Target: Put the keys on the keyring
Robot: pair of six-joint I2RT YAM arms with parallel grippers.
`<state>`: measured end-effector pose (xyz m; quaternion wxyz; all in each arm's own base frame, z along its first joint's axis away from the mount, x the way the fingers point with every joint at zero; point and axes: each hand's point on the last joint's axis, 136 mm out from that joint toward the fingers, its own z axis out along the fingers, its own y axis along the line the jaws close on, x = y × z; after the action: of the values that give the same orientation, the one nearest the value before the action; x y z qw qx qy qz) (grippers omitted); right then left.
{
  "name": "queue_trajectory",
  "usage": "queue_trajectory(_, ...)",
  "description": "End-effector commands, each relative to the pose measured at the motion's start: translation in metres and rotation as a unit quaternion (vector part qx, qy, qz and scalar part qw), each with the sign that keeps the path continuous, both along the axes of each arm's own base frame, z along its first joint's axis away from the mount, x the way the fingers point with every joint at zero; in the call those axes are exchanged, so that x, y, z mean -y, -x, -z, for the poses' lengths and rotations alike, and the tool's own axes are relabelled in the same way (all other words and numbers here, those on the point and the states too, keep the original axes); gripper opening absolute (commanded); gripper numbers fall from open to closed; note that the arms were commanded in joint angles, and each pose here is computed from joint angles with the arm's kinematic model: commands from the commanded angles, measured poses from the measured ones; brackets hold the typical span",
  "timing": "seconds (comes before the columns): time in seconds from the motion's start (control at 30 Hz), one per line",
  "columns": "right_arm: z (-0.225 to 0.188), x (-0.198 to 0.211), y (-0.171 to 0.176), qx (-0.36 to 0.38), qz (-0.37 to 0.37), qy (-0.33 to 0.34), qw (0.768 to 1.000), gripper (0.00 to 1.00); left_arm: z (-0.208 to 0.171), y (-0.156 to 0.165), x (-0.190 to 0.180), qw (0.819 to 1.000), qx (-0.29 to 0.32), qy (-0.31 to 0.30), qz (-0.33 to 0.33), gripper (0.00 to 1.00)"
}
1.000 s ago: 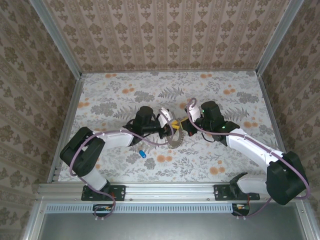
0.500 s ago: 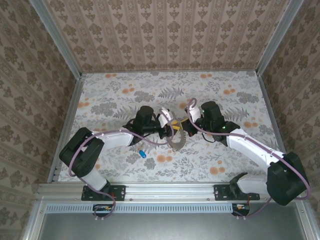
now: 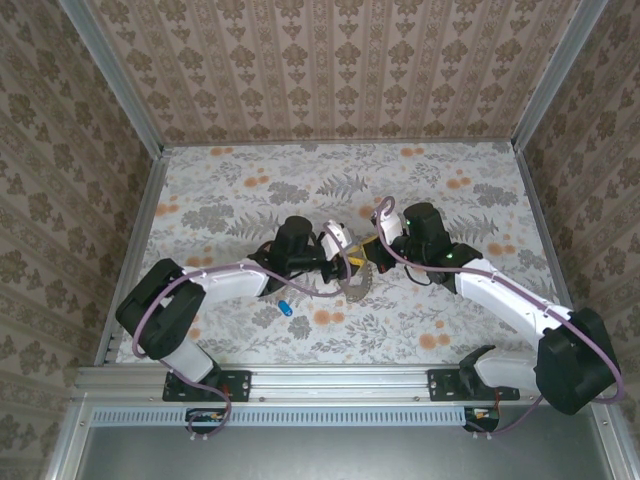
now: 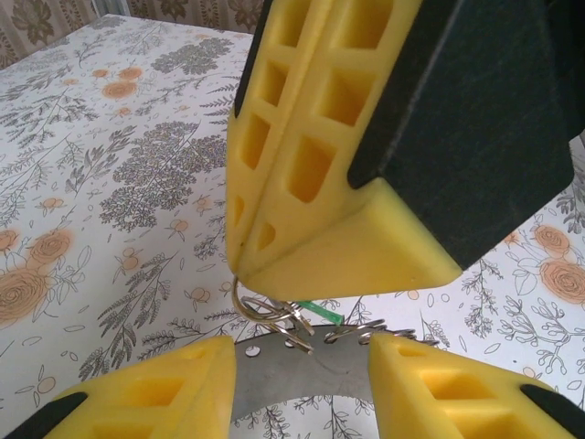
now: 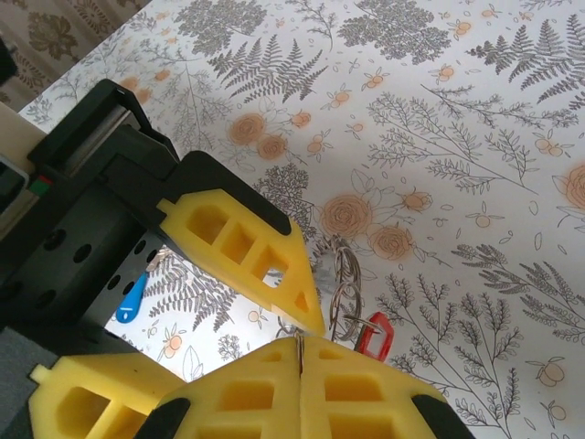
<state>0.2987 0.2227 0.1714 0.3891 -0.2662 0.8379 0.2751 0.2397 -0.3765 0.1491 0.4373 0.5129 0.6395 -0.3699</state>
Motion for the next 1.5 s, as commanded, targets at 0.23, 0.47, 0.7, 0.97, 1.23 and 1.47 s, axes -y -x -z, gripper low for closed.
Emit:
queue_trajectory(0.23, -0.023, -0.004, 0.003, 0.023, -0.016, -0.015, 0.999, 0.0, -0.003, -0.013, -0.001, 0.999, 0.025, -0.006, -0.044, 0.37)
queue_trajectory(0.47, -0.024, -0.004, 0.004, 0.023, -0.018, -0.017, 0.999, 0.0, -0.003, -0.018, -0.003, 0.998, 0.028, -0.006, -0.062, 0.34)
queue_trajectory(0.7, -0.026, -0.004, 0.004, 0.024, -0.02, -0.018, 0.999, 0.0, -0.005, -0.021, -0.003, 0.997, 0.029, -0.005, -0.072, 0.31)
queue_trajectory(0.97, -0.027, -0.006, 0.006, 0.023, -0.025, -0.019, 0.999, 0.0, -0.008, -0.016, 0.004, 0.999, 0.03, 0.001, -0.042, 0.32)
queue_trajectory(1.23, -0.027, -0.006, 0.007, 0.022, -0.026, -0.02, 0.999, 0.0, -0.006, -0.012, 0.007, 0.999, 0.03, -0.006, -0.021, 0.31)
queue_trajectory(1.47, -0.028, -0.006, 0.007, 0.023, -0.028, -0.019, 0.999, 0.0, -0.006, -0.011, 0.01, 1.0, 0.029, -0.007, -0.01, 0.22)
